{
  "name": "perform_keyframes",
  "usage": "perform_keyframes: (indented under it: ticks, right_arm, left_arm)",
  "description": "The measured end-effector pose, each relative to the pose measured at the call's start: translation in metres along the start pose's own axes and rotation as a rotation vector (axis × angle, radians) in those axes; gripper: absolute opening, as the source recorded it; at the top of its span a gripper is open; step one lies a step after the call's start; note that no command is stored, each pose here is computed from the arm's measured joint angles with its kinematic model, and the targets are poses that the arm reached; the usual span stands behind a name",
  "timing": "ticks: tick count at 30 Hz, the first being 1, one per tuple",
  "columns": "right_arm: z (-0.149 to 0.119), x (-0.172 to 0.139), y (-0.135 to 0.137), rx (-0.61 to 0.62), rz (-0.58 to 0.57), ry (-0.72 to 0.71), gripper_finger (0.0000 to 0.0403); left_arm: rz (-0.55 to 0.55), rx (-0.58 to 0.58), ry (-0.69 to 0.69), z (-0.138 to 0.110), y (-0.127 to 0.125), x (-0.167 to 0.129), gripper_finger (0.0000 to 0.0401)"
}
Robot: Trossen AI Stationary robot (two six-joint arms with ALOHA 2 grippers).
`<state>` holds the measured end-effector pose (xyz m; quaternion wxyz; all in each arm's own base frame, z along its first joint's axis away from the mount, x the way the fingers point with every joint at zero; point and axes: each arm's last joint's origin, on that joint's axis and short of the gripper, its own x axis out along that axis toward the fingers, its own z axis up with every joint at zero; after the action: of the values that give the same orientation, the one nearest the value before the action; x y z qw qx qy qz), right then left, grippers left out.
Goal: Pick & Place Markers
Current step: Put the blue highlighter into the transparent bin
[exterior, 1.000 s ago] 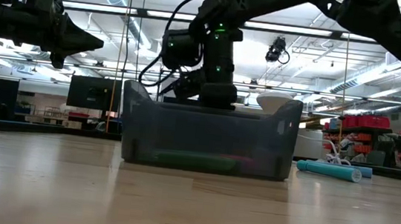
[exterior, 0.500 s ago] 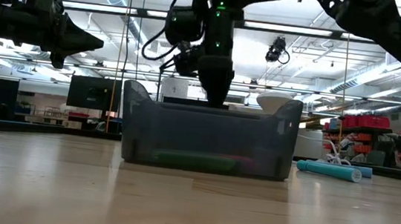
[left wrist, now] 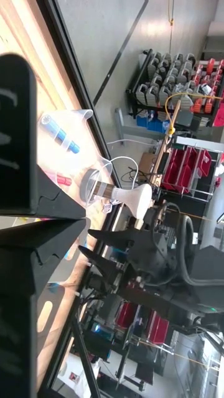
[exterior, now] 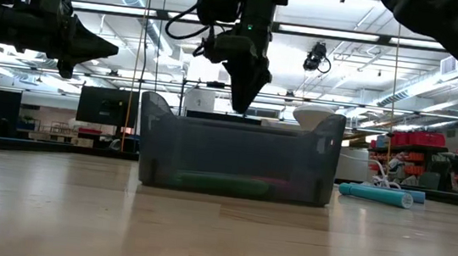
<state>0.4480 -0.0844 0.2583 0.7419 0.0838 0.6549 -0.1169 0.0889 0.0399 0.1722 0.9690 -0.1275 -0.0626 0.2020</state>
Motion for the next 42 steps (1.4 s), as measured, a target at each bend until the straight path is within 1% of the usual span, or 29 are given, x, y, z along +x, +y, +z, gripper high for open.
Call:
perform_keyframes:
  ticks: [10,15,19,25,30,37,42]
  right_arm:
    - [0.003,0.0,0.0,0.304,0.006,-0.032,0.0144]
    - [0.005,0.0,0.001,0.424,0.013,-0.048,0.0144]
    - [0.005,0.0,0.001,0.452,0.014,-0.05,0.0144]
    - [0.003,0.0,0.001,0.551,0.01,-0.031,0.0144]
    - [-0.003,0.003,0.001,0.582,0.01,-0.012,0.0144]
    - [-0.029,-0.005,-0.002,0.626,-0.002,0.027,0.0144]
    - [-0.054,-0.018,-0.004,0.647,-0.006,0.034,0.0144]
  left_arm:
    - [0.0,0.0,-0.001,0.0,0.0,0.0,0.0014]
    - [0.0,0.001,0.0,0.0,0.0,0.0,0.0014]
    - [0.0,0.001,0.0,0.0,0.0,0.0,0.0014]
    - [0.0,0.0,0.0,0.0,0.0,0.0,0.0014]
    - [0.0,0.0,0.0,0.0,0.0,0.0,0.0014]
    - [0.0,0.0,0.0,0.0,0.0,0.0,0.0014]
    - [0.0,0.0,-0.001,0.0,0.0,0.0,0.0014]
